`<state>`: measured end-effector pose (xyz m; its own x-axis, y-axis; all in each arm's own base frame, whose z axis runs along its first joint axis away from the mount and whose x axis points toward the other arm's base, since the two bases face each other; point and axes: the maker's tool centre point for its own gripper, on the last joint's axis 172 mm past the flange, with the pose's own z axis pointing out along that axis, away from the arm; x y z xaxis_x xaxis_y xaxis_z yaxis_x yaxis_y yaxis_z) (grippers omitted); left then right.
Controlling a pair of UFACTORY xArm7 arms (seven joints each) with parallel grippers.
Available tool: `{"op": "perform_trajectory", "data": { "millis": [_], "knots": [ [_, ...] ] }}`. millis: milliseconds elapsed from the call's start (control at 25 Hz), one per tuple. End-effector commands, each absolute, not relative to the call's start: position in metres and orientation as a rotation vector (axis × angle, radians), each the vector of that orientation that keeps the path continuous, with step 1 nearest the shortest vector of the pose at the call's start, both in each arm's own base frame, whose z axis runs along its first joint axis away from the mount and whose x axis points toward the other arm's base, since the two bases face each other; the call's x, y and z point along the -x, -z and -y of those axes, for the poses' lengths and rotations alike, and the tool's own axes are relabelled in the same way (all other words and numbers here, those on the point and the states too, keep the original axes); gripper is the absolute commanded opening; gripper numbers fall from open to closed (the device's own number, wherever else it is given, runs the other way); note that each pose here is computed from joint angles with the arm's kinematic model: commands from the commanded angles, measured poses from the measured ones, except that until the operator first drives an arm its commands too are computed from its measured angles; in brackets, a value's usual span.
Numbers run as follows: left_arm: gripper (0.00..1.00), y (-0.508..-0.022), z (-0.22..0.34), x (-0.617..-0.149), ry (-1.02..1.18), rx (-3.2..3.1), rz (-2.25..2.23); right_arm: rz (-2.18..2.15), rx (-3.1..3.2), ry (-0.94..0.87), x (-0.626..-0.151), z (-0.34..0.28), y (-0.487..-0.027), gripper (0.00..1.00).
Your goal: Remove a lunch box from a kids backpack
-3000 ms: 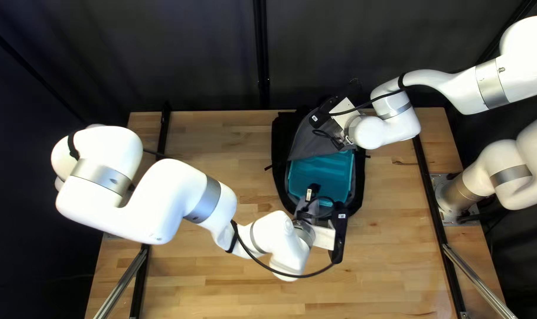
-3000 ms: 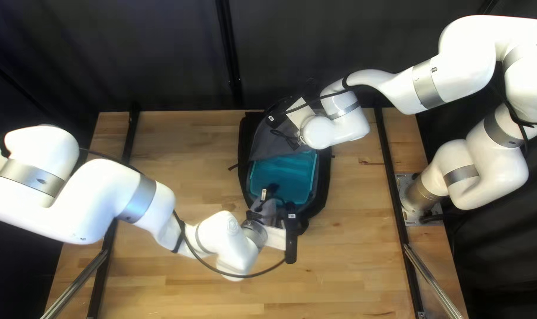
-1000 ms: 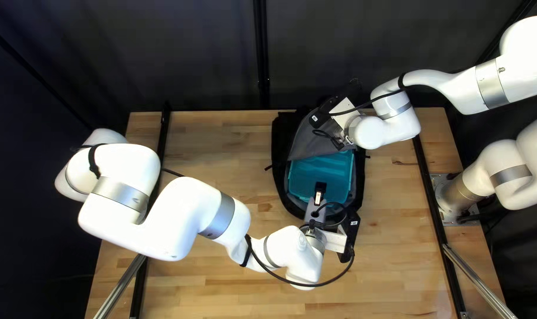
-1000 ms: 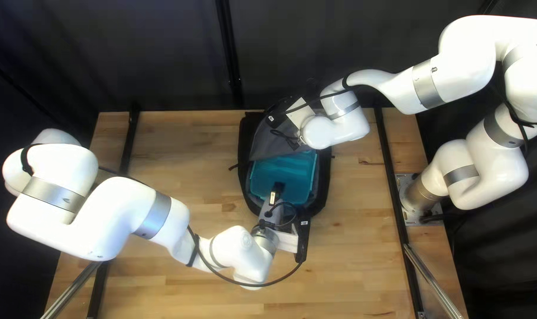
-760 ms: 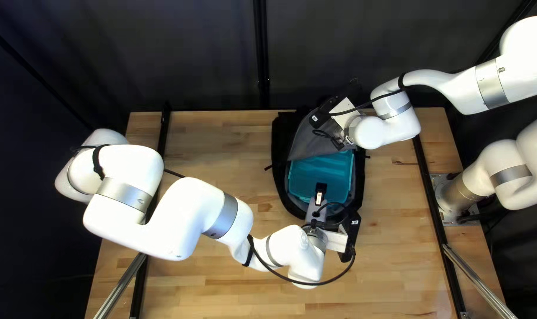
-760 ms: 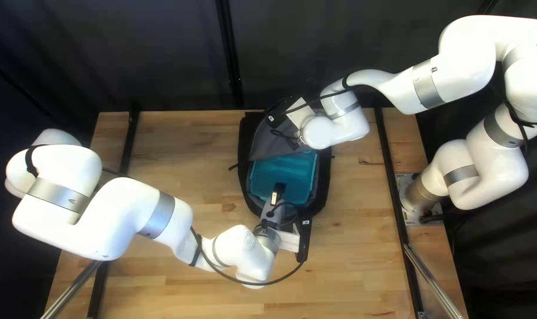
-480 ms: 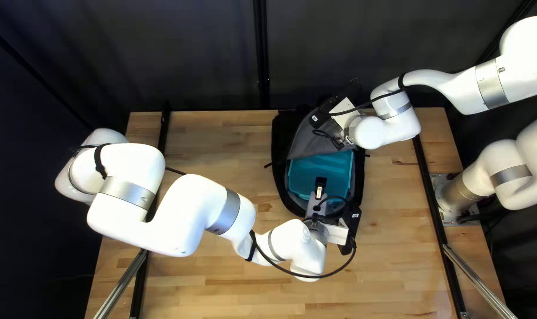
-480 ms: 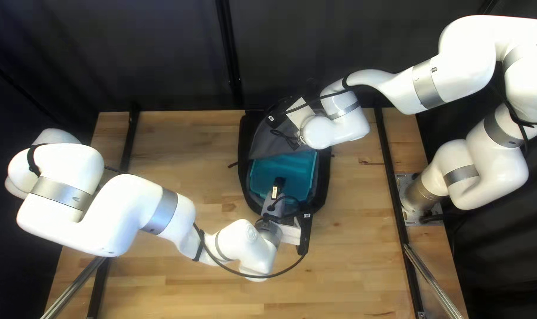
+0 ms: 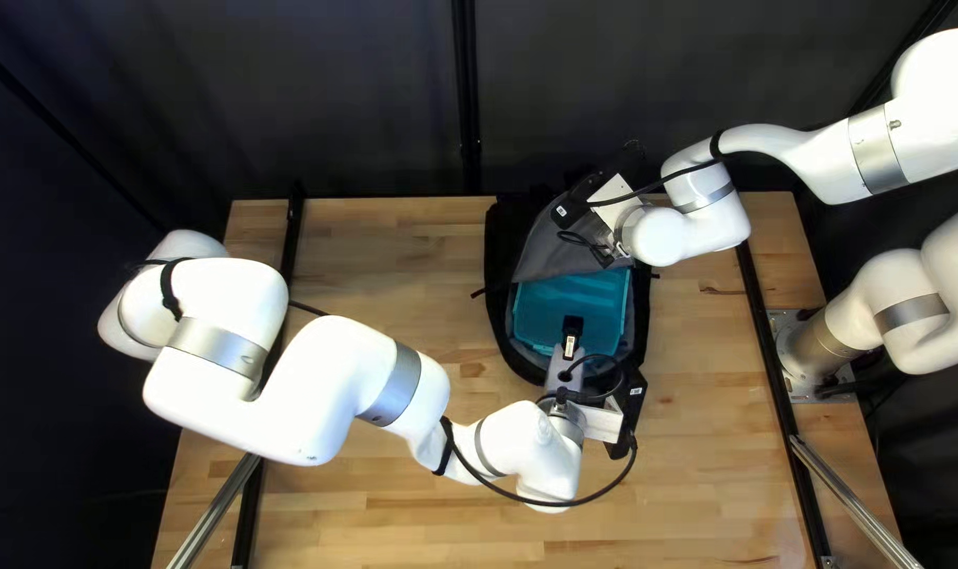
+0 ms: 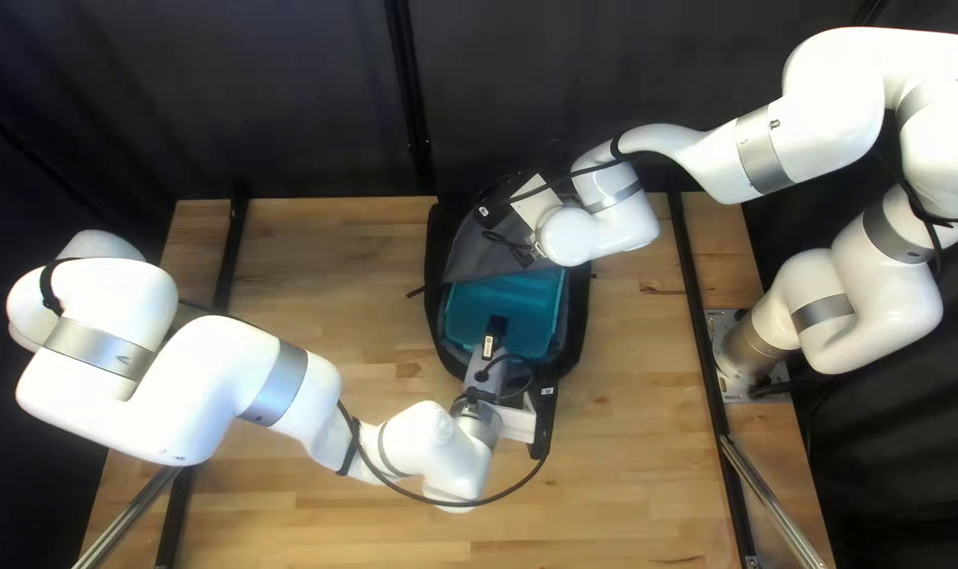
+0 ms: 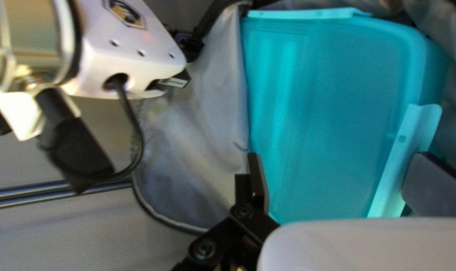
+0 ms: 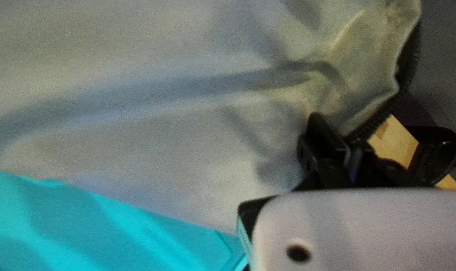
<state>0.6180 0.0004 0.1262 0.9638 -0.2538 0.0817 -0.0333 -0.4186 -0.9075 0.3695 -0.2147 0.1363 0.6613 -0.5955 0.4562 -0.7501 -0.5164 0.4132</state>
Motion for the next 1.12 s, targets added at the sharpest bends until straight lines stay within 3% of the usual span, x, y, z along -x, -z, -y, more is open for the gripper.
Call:
{"op": "perform_trajectory", "data": {
  "millis": [40, 760, 800, 840, 1120],
  "knots": [
    [1.00, -0.129, 0.001, -0.619, 0.250, 1.985, -0.208, 1.038, -2.287, -0.344, -0.370, 0.215, -0.136, 0.00],
    [1.00, -0.101, -0.006, -0.626, 0.234, 2.013, -0.205, 1.038, -2.287, -0.344, -0.370, 0.215, -0.136, 0.00],
    [0.74, -0.101, -0.006, -0.625, 0.233, 2.012, -0.204, 1.038, -2.287, -0.344, -0.370, 0.215, -0.136, 0.00],
    [0.01, -0.101, -0.006, -0.625, 0.232, 2.013, -0.206, 1.038, -2.287, -0.344, -0.370, 0.215, -0.136, 0.00],
    [0.00, -0.100, 0.010, -0.623, 0.246, 2.026, -0.229, 1.038, -2.287, -0.344, -0.370, 0.215, -0.136, 0.00]
  ]
}}
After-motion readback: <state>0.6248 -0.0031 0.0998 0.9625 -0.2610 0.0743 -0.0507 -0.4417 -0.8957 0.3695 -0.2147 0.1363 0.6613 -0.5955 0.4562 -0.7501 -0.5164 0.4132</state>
